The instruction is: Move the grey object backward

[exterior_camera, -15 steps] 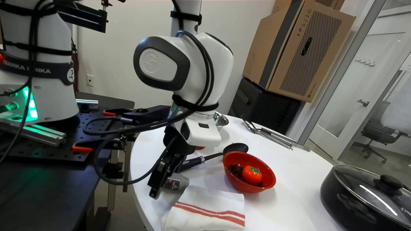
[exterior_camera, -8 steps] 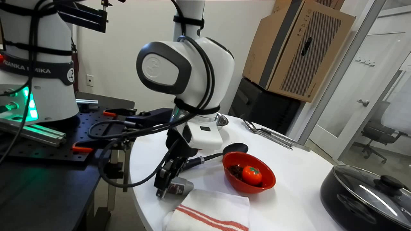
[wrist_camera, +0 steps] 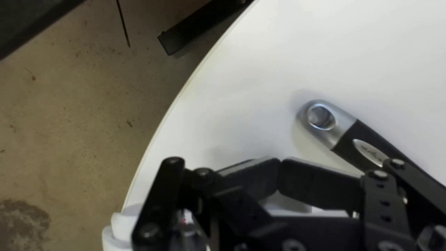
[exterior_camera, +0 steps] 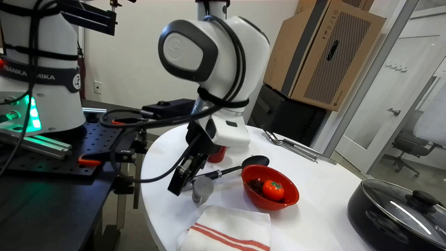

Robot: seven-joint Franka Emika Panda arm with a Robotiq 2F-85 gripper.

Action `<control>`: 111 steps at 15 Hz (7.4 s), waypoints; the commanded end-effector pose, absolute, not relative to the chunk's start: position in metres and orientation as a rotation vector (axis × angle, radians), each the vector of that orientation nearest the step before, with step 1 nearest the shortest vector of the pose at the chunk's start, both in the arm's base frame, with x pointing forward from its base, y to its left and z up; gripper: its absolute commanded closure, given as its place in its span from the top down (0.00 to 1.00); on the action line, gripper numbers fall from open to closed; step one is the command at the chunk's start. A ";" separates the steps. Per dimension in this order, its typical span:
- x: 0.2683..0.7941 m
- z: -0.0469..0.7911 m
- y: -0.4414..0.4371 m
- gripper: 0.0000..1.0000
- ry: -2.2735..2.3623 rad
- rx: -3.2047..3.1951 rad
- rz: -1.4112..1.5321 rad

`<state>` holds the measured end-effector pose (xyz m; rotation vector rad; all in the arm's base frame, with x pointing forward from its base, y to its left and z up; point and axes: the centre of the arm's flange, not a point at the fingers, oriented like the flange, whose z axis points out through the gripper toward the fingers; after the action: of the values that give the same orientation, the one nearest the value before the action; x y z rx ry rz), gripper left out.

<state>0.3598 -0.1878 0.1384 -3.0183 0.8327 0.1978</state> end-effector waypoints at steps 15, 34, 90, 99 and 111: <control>0.382 0.232 -0.184 0.77 0.901 -2.859 0.107; 0.447 0.123 -0.170 1.00 0.920 -2.982 -0.081; 0.496 0.311 -0.086 0.19 1.148 -2.288 -0.425; 0.547 0.331 -0.061 0.19 1.000 -2.153 -1.012; 0.569 0.235 -0.107 0.19 0.929 -2.379 -1.252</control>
<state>0.5639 -0.1162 0.2794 -2.3424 0.9748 -1.1434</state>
